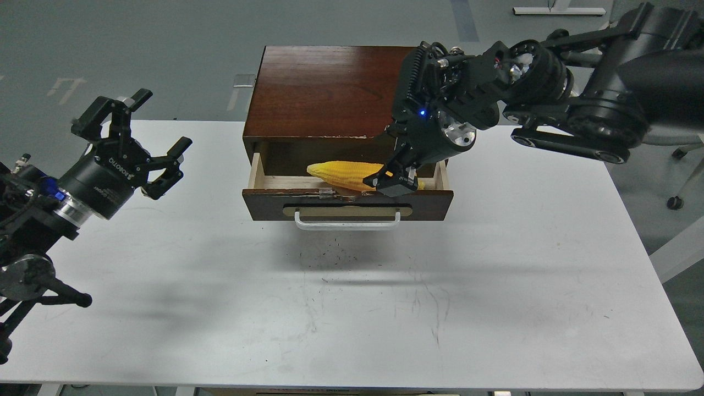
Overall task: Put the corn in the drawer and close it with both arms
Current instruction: 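Lower the corn into the drawer and open the right gripper, then withdraw the right gripper up and back to its side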
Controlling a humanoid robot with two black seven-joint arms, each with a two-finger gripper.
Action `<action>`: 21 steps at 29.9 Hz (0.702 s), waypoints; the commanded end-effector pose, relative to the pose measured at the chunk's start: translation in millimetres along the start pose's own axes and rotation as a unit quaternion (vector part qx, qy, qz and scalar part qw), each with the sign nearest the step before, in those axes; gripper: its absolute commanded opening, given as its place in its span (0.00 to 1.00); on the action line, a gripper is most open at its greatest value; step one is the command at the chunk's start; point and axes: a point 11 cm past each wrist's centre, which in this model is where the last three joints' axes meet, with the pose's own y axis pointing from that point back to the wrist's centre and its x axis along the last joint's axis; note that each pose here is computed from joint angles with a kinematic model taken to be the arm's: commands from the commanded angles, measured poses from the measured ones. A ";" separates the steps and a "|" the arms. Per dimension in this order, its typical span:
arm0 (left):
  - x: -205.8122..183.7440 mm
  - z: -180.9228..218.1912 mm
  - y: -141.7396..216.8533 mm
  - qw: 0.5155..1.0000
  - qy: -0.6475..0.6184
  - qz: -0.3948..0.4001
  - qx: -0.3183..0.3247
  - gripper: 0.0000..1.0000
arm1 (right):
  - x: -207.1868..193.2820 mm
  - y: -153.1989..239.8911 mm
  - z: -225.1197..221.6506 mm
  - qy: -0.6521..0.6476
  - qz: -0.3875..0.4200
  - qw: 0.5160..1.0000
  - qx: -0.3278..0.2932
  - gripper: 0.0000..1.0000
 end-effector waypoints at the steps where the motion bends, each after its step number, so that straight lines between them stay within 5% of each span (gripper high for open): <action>1: -0.3 -0.3 -0.2 1.000 0.001 0.000 0.000 1.00 | 3.7 4.1 1.9 -0.005 0.010 1.000 -0.003 0.90; 11: 0.1 -0.5 0.5 1.000 0.000 0.000 0.001 1.00 | 27.6 63.2 38.9 -0.174 0.159 0.971 -0.033 0.96; 17: -0.3 -1.3 0.3 1.000 0.001 0.000 0.001 1.00 | -18.8 97.7 68.7 -0.389 0.273 0.879 -0.041 0.96; 21: -1.1 -2.5 0.0 1.000 0.003 -0.001 0.001 1.00 | -67.3 108.3 79.2 -0.541 0.370 0.755 -0.025 0.96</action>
